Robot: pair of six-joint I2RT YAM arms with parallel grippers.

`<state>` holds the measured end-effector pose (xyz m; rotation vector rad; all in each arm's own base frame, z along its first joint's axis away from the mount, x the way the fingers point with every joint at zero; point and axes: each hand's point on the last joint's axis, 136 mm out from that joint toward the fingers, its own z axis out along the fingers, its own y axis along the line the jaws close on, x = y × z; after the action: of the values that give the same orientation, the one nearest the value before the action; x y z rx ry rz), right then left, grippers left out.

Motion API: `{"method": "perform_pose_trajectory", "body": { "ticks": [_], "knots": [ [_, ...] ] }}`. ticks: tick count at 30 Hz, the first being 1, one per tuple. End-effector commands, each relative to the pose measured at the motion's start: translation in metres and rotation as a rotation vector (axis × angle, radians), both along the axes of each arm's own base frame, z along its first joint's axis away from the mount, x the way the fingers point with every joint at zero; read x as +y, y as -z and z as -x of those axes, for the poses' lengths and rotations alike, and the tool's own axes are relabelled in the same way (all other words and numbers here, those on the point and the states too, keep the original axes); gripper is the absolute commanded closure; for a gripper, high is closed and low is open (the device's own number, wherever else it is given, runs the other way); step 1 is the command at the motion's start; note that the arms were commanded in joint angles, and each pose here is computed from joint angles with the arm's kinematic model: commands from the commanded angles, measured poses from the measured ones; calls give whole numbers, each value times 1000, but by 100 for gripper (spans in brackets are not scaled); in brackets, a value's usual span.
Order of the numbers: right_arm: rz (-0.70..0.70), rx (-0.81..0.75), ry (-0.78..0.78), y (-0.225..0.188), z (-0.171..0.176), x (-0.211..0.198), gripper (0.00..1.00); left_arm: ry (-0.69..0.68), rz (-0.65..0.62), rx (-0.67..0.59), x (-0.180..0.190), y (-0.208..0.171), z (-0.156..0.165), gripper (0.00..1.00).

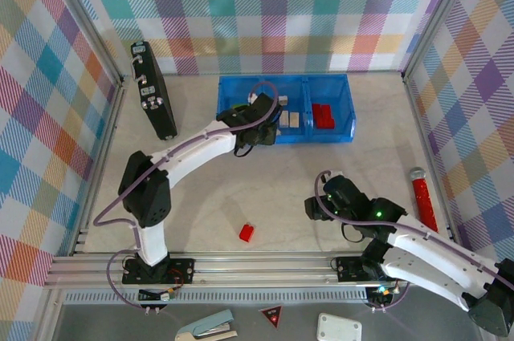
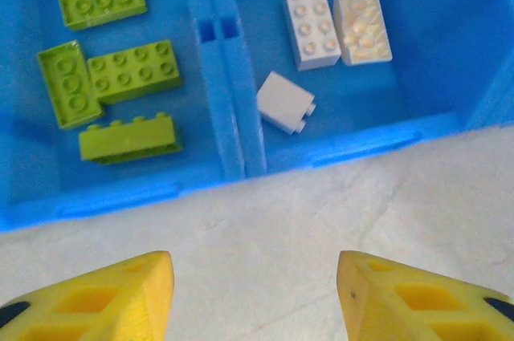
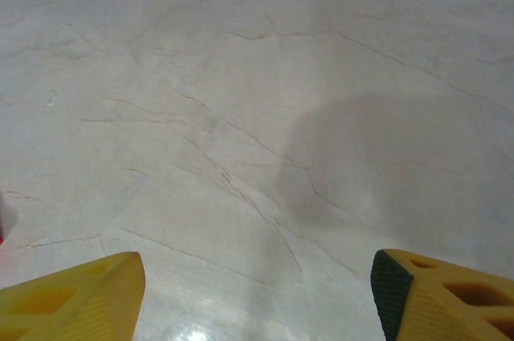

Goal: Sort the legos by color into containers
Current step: Place the lego in the container, then pick up the lego from the bottom-center of the table.

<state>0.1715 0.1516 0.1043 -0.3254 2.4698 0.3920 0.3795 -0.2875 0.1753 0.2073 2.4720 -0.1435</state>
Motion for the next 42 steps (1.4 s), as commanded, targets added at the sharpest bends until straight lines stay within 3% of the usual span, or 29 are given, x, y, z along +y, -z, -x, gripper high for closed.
{"method": "perform_pose_trajectory", "body": {
  "ticks": [1, 10, 25, 34, 42],
  "knots": [
    [-60, -120, -146, -14, -8, 25, 24, -32, 24, -14, 19, -14, 16, 44],
    [-175, -216, -524, -22, 15, 74, 24, -69, -46, -4, 71, -7, 53, 43],
    [-234, -266, -697, -13, 16, 128, 25, -176, -31, 139, 170, 15, 95, 41],
    [-174, -379, -870, 4, 40, 169, 25, -247, -30, 161, 221, 8, 98, 40],
    [-165, -487, -973, 17, 63, 193, 24, -288, -34, 174, 245, 22, 94, 39]
  ]
}}
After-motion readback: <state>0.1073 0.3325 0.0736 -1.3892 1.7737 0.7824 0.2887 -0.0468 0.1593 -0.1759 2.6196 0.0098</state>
